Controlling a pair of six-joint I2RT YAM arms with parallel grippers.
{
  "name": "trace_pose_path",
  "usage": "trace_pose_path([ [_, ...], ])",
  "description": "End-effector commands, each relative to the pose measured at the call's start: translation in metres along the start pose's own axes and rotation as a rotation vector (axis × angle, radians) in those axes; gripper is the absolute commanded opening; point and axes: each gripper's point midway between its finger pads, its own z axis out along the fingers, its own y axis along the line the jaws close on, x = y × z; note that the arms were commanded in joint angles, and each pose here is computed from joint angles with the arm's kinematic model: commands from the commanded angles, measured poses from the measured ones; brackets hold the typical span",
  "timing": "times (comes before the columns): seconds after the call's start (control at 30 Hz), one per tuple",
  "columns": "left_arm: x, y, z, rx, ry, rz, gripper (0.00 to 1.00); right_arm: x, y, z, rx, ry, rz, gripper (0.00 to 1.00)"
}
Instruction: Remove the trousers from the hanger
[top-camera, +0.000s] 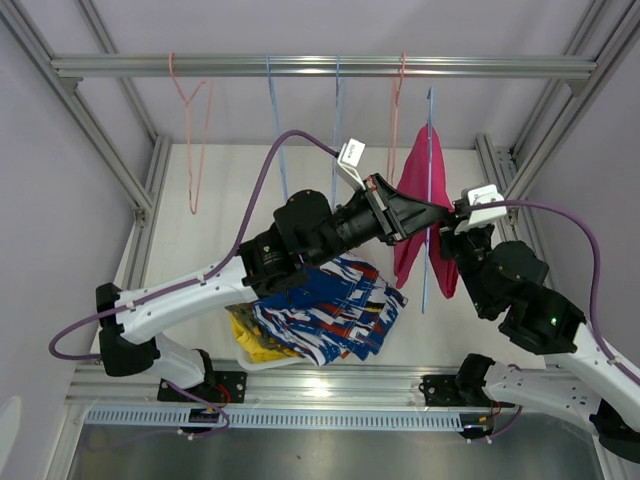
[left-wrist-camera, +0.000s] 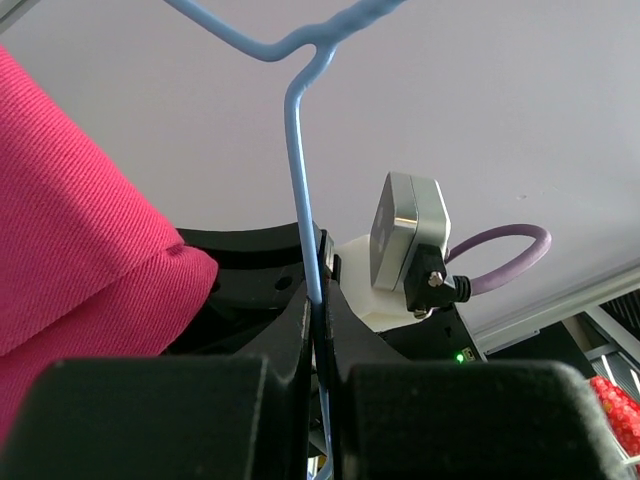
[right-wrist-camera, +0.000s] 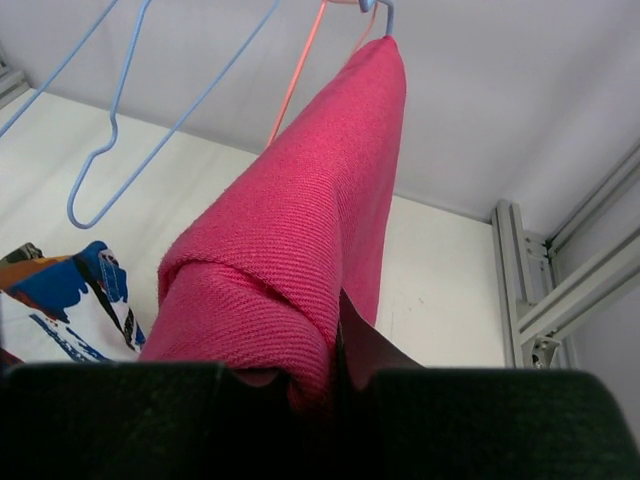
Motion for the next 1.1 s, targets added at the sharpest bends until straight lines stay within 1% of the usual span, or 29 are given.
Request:
trace_pose_path([
  [0.0, 0.037, 0.071, 0.004, -0.193, 0.124, 0.152, 0.00, -0.082, -0.028, -0.020, 0.023, -0.245, 0.254, 0.00],
  [0.17, 0.051, 0.094, 0.012, -0.244, 0.166, 0.161, 0.01, -0.091, -0.026, -0.022, -0.005, -0.261, 0.283, 0.00],
  [0.33, 0.067, 0.133, 0.020, -0.323, 0.198, 0.165, 0.00, -0.099, -0.025, -0.023, -0.019, -0.266, 0.300, 0.00],
  [0.43, 0.075, 0.147, 0.021, -0.341, 0.217, 0.152, 0.01, -0.100, -0.027, -0.025, -0.020, -0.269, 0.302, 0.00],
  [0.6, 0.078, 0.157, 0.015, -0.348, 0.234, 0.156, 0.00, -0.100, -0.035, -0.030, -0.002, -0.263, 0.295, 0.00],
  [0.67, 0.072, 0.151, 0.011, -0.331, 0.227, 0.155, 0.00, -0.101, -0.041, -0.034, 0.007, -0.264, 0.290, 0.00],
  [0.7, 0.075, 0.157, 0.006, -0.336, 0.234, 0.154, 0.00, -0.101, -0.043, -0.035, 0.013, -0.262, 0.290, 0.00],
  [0.77, 0.069, 0.151, -0.003, -0.323, 0.225, 0.161, 0.00, -0.102, -0.049, -0.040, 0.020, -0.264, 0.289, 0.00],
  [0.9, 0.060, 0.156, -0.021, -0.335, 0.201, 0.169, 0.00, -0.108, -0.061, -0.048, 0.038, -0.272, 0.296, 0.00],
  [1.03, 0.053, 0.161, -0.034, -0.338, 0.195, 0.113, 0.00, -0.113, -0.070, -0.055, 0.046, -0.285, 0.308, 0.00],
  [1.07, 0.053, 0.159, -0.036, -0.302, 0.201, 0.094, 0.00, -0.113, -0.071, -0.056, 0.050, -0.285, 0.310, 0.00],
])
